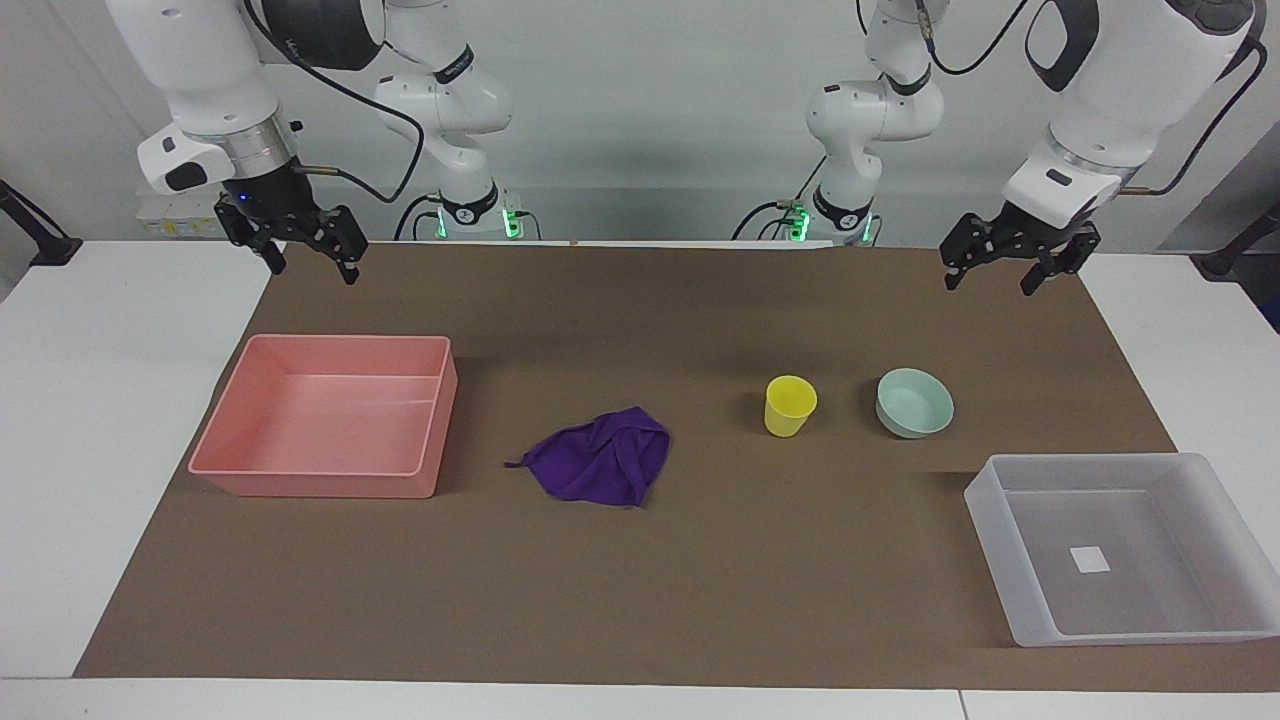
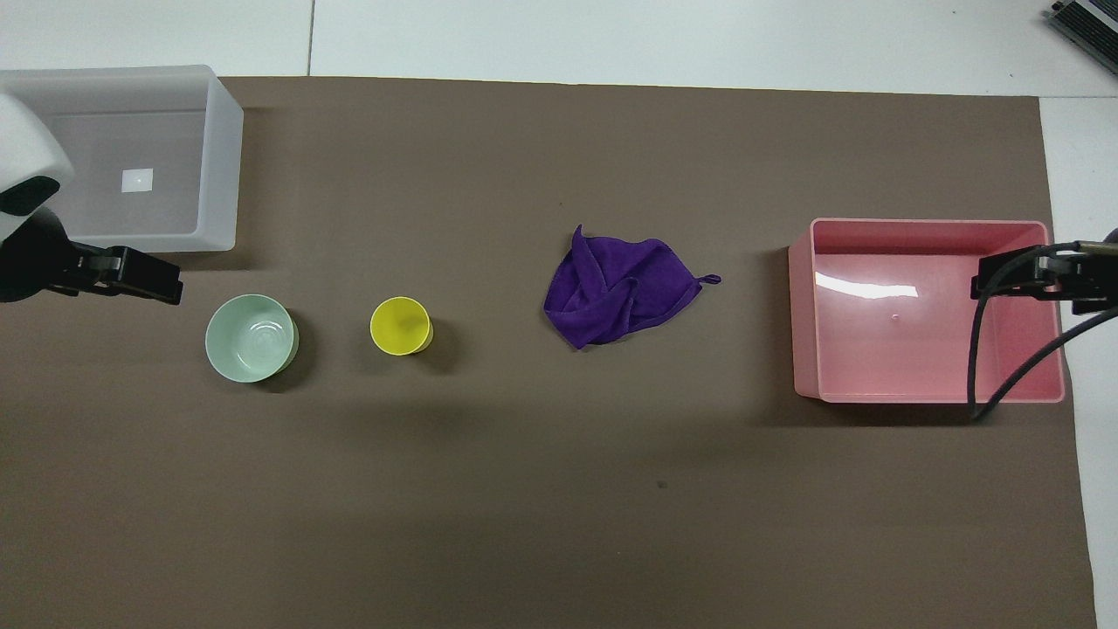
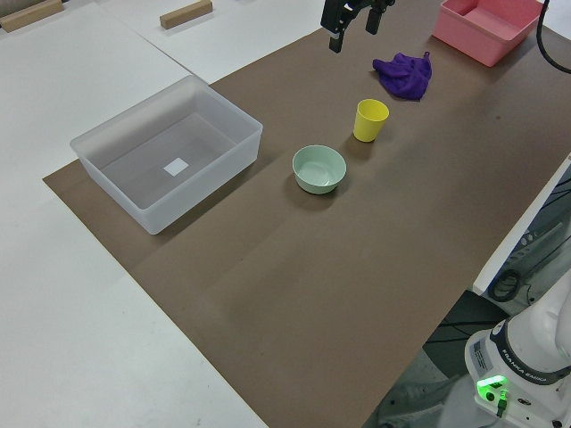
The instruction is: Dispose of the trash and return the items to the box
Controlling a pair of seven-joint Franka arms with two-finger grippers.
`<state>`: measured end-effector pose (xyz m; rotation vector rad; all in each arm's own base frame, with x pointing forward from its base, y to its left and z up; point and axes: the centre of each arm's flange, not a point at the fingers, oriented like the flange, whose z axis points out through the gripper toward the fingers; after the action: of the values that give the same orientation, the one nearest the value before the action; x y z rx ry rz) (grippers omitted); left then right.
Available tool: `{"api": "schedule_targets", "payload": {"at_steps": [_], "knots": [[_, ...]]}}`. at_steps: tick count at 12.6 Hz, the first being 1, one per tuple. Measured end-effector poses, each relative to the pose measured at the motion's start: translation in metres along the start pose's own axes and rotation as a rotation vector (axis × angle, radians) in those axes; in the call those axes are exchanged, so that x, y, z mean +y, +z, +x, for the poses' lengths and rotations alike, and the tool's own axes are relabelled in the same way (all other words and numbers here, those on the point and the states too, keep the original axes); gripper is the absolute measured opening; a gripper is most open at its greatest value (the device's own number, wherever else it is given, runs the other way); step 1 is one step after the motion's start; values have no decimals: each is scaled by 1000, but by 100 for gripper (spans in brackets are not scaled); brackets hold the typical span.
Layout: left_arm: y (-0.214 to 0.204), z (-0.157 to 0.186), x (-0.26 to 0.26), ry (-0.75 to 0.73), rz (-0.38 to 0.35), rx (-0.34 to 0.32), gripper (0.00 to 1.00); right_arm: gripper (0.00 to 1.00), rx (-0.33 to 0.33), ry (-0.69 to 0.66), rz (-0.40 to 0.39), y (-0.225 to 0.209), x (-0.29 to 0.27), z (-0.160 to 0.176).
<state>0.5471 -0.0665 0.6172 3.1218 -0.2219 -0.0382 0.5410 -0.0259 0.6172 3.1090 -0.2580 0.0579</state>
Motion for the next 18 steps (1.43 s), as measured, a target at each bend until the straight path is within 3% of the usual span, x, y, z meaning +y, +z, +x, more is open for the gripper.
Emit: {"api": "schedule_targets", "payload": {"at_steps": [9,18], "knots": [[16,10,-21,-34,2,69,100,100,0,0,0,0,0,0],[119,15,-40,-51,6,106,100,100,0,0,0,0,0,0]]}}
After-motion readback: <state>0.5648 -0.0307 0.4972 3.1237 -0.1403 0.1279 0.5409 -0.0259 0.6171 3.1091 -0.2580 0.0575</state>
